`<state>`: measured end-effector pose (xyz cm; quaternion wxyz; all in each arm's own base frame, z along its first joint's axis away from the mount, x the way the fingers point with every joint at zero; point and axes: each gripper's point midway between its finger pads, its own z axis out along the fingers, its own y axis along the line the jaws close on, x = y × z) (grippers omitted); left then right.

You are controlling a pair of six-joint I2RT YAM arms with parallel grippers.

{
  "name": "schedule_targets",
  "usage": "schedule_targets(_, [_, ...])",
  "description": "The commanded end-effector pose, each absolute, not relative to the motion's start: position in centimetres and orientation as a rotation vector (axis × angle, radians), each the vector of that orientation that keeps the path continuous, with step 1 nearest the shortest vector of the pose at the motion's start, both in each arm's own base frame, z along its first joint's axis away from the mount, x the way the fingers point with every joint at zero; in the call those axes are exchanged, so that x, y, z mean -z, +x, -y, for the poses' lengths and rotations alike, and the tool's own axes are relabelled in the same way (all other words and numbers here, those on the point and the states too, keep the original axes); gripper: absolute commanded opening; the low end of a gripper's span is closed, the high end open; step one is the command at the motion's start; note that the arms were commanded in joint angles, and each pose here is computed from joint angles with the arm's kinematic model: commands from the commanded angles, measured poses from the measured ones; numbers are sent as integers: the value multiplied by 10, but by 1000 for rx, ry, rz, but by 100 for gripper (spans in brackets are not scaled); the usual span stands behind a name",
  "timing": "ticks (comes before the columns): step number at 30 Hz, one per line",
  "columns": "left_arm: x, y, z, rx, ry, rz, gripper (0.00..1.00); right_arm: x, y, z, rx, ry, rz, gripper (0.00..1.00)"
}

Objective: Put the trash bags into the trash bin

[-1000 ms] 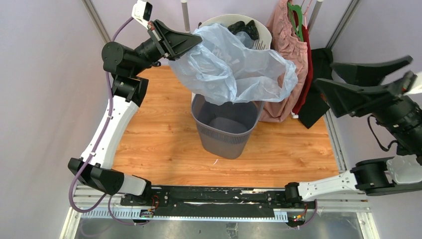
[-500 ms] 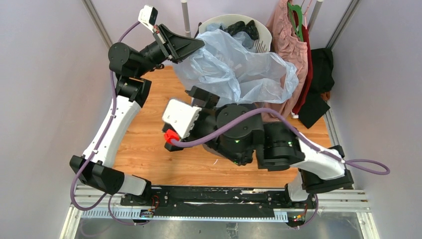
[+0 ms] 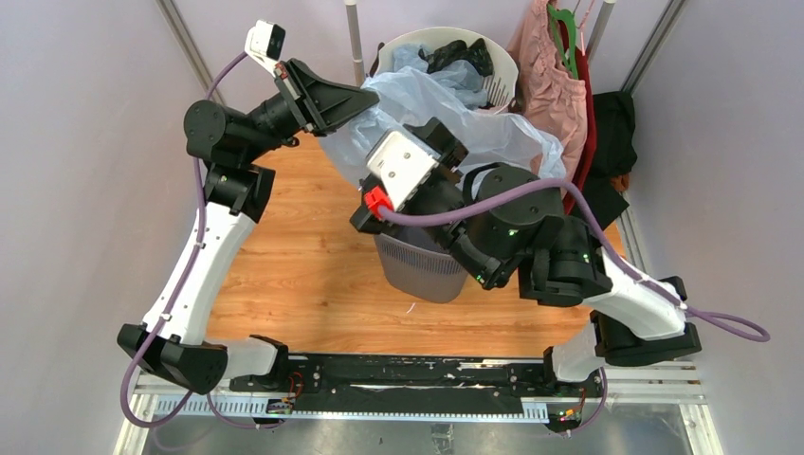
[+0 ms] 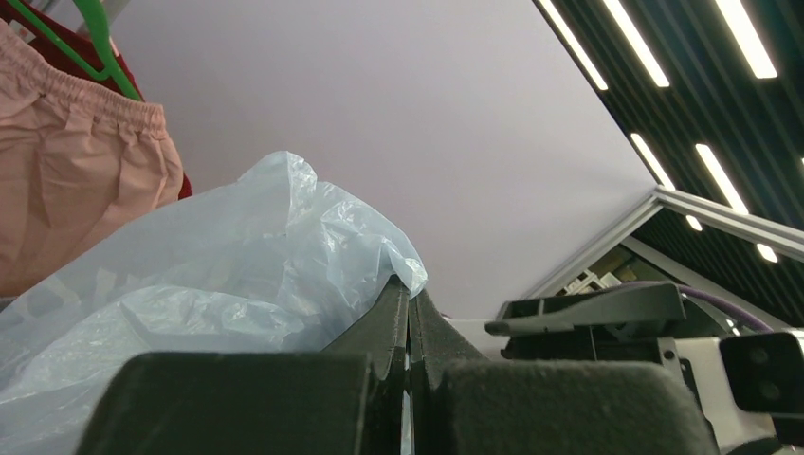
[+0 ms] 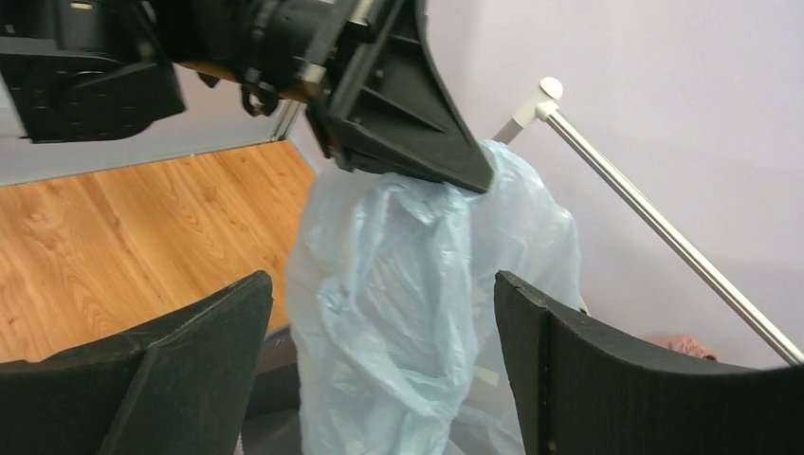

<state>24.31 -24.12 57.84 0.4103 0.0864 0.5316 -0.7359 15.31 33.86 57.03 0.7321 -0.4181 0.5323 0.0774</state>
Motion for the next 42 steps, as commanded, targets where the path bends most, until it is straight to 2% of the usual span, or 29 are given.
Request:
schedule_targets(1, [-579, 231, 238, 1844, 261, -1335, 0, -574, 162, -324, -234, -873, -1201, 90])
schedule_targets(19, [-583, 232, 238, 1838, 263, -1336, 0, -543, 181, -346, -292, -933, -1279, 87])
schedule_targets(31, [-588, 217, 234, 1837, 291, -1316, 0, -512, 209, -353, -338, -943, -1376, 78])
schedule_targets(37, [-587, 222, 236, 1837, 289, -1322, 0, -505, 209, -360, -351, -966, -1382, 61])
schedule_targets(39, [-586, 223, 236, 1834, 291, -1324, 0, -506, 209, -359, -351, -963, -1381, 52])
schedule_targets(42, [-579, 227, 238, 1823, 293, -1335, 0, -512, 206, -352, -363, -957, -1377, 27])
